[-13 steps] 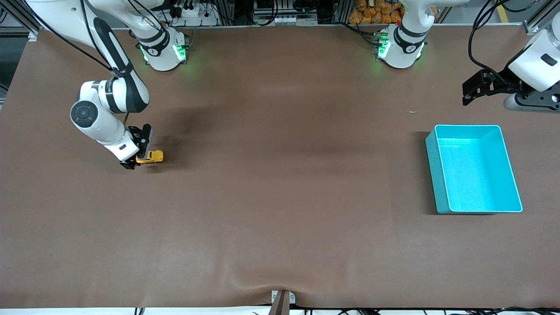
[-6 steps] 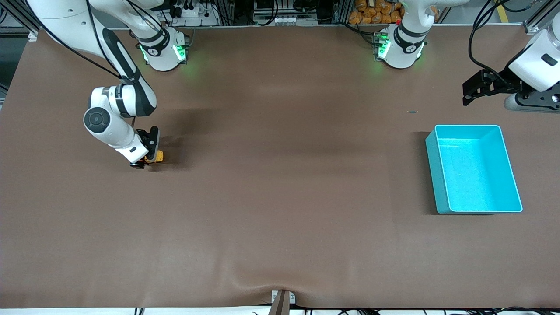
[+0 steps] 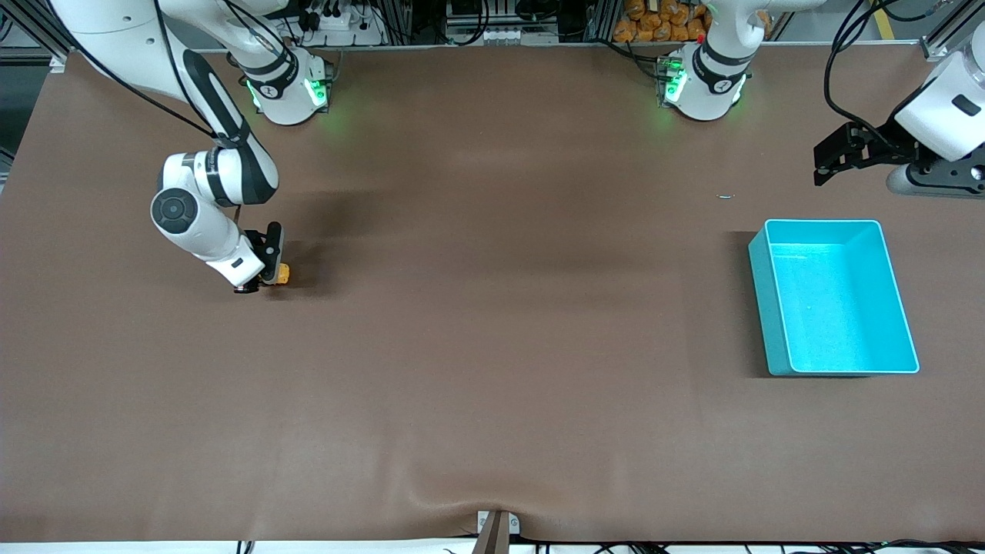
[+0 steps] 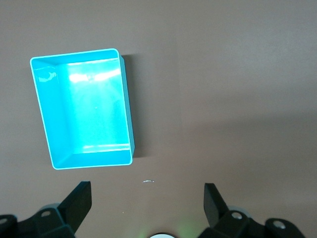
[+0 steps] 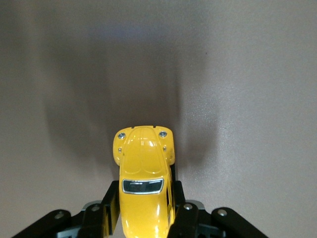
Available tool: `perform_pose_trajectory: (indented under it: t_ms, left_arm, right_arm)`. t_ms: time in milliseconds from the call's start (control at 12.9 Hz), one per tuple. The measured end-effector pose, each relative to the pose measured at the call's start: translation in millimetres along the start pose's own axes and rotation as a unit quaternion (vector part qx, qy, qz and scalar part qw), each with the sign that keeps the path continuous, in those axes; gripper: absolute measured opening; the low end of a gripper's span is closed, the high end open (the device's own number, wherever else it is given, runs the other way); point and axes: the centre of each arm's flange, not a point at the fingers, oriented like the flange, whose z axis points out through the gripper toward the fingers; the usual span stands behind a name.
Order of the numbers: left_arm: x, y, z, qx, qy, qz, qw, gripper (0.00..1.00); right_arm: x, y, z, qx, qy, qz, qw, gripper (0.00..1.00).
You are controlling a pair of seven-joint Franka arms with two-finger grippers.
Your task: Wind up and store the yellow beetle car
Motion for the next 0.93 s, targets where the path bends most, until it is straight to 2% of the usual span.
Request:
perform_pose_trajectory:
  t_ms: [388,932]
  left_arm:
    - [0,0,0,0.0,0.0,0.0,1.0,1.0]
    - [0,0,0,0.0,0.0,0.0,1.0,1.0]
  right_arm:
    - [-2,0,1,0.0,0.0,-0.013,1.0,0.45]
    - [-37,2,4,-0.003,0.002,-0.013,1.0,0.45]
